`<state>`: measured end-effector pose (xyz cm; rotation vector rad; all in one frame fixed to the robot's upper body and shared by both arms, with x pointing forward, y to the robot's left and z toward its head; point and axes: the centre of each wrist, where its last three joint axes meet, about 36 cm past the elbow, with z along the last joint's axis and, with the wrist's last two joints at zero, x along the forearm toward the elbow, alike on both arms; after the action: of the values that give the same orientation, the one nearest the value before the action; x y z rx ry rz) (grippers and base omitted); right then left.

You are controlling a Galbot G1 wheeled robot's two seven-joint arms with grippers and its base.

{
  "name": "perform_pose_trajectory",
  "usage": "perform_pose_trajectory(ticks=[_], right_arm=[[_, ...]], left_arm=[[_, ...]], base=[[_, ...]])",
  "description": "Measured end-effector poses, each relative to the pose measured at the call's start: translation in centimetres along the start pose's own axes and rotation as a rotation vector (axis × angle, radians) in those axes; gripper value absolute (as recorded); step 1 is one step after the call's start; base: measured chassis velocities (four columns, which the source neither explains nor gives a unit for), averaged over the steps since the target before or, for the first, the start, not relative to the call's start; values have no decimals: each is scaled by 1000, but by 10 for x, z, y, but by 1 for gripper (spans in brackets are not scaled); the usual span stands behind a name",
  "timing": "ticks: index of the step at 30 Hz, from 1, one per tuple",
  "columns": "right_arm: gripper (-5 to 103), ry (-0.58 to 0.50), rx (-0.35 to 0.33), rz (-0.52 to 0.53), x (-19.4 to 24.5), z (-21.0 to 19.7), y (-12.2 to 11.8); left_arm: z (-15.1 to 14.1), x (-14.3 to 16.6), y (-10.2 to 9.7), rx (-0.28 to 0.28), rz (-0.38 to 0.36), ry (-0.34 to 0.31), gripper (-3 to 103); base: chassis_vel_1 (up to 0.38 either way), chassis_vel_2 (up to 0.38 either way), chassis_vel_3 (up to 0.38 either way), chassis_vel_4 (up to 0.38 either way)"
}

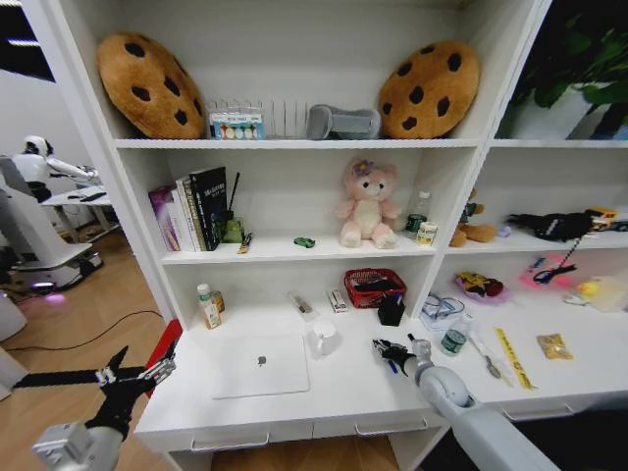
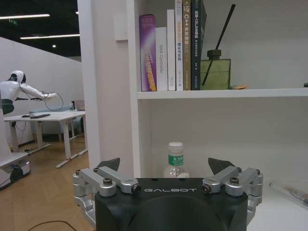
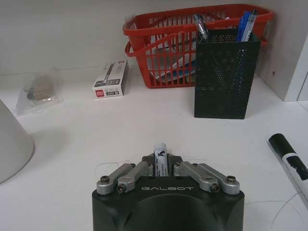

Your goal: Organize the objects on the table.

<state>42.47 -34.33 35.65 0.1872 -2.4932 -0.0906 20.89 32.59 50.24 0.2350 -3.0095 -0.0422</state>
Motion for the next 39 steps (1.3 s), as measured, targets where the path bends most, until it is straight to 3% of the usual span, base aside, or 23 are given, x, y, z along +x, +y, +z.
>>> perform_pose_trajectory(ticks=[6, 7, 8, 11, 12, 14, 18, 25, 39], right_arm=[[12, -26, -3, -7, 3, -7, -4], [12, -92, 3, -33, 4, -10, -5], [12, -92, 3, -33, 4, -10, -5], [12, -314, 31, -101, 8, -33, -3], [12, -314, 31, -101, 8, -33, -3], [12, -422, 87, -85, 4, -59, -13], [12, -470, 130, -46, -8, -82, -35], [12, -516, 113, 6, -23, -99, -53], [12, -672, 155, 104, -70, -99, -62]], left_arm=[[0, 0, 0, 0, 0, 0, 100], [0, 0, 0, 0, 0, 0, 100], [0, 0, 0, 0, 0, 0, 100], [0, 0, 0, 0, 0, 0, 100], [0, 0, 0, 0, 0, 0, 100], [0, 0, 0, 0, 0, 0, 100], [0, 0, 0, 0, 0, 0, 100], [0, 0, 0, 0, 0, 0, 100], [0, 0, 0, 0, 0, 0, 100]], base=[[0, 0, 0, 0], [0, 0, 0, 0], [0, 0, 0, 0], [0, 0, 0, 0], [0, 0, 0, 0], [0, 0, 0, 0], [0, 0, 0, 0], [0, 0, 0, 0], [0, 0, 0, 0]])
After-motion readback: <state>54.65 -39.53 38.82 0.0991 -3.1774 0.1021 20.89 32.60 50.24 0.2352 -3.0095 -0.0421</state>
